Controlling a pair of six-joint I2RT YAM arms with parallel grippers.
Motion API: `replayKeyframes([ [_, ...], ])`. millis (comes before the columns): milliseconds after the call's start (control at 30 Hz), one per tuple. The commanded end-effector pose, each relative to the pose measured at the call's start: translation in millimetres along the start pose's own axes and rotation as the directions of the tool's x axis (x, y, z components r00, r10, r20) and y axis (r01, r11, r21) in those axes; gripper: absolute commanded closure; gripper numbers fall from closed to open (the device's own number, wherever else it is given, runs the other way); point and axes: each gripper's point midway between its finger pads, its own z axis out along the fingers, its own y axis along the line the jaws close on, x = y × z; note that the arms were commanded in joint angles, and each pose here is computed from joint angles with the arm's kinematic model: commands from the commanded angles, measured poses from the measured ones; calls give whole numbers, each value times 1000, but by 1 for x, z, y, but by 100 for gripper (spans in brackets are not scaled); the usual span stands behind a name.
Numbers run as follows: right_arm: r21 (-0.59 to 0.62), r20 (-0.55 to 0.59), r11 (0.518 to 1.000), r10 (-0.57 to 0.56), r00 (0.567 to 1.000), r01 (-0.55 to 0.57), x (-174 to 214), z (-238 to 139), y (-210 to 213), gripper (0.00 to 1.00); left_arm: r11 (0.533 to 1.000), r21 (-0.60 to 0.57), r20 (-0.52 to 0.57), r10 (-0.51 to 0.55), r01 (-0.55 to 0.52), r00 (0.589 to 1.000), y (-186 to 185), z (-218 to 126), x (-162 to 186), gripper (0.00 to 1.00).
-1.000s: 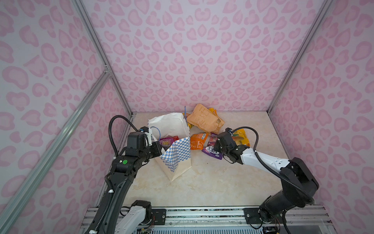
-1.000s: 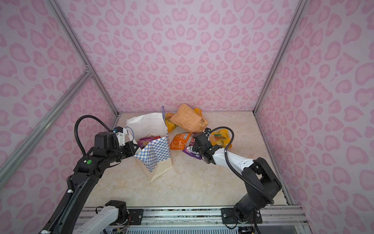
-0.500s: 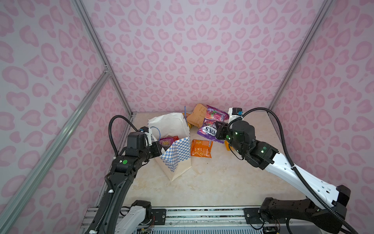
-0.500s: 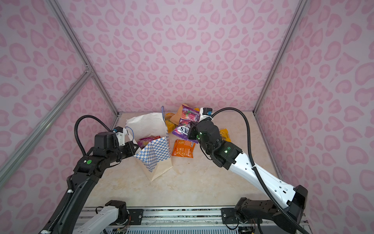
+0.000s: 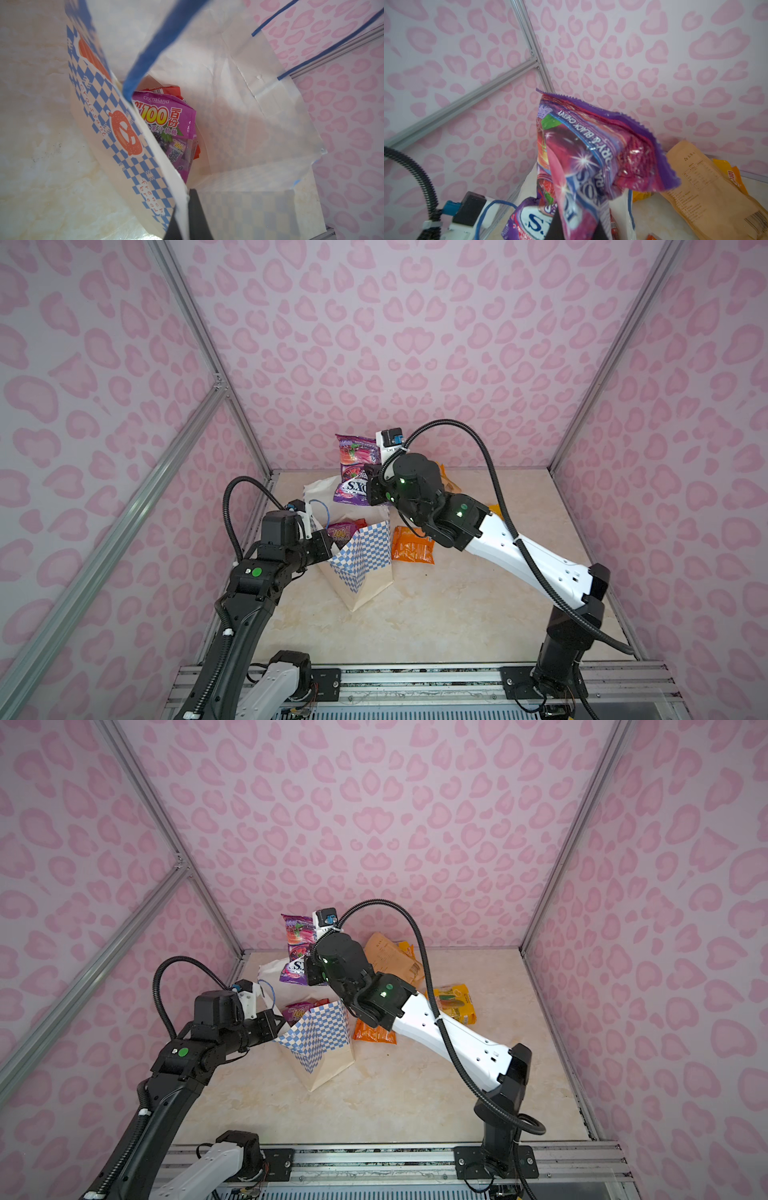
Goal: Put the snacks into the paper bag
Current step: 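Lift the FOXS candy bag and carry it over the paper bag opening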
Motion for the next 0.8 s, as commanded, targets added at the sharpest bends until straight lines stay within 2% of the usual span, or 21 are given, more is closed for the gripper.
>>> replayKeyframes([
  [0, 3, -62, 998, -64, 996, 65, 19, 25, 7, 89, 999, 22, 55, 23, -24, 998, -5, -2, -12, 94],
  [300, 92, -217, 978, -164, 962, 188, 80, 77, -2, 90, 999, 21, 59, 25, -26, 998, -6, -4, -13, 95],
  [433, 125, -284, 962, -199, 938, 242, 103, 81, -14, 92, 1000, 19, 61, 24, -25, 998, -5, -4, -13, 94],
  [600, 111, -342, 954, -226, 912, 277, 129, 77, -15, 92, 1000, 19, 59, 23, -24, 998, -5, -3, -13, 94],
  [700, 96, -375, 955, -226, 899, 281, 149, 76, -17, 85, 1000, 16, 58, 20, -21, 998, -4, -3, -13, 94],
  [767, 86, -397, 957, -223, 890, 278, 157, 75, -17, 76, 1000, 14, 59, 18, -19, 998, -3, -2, -14, 95],
])
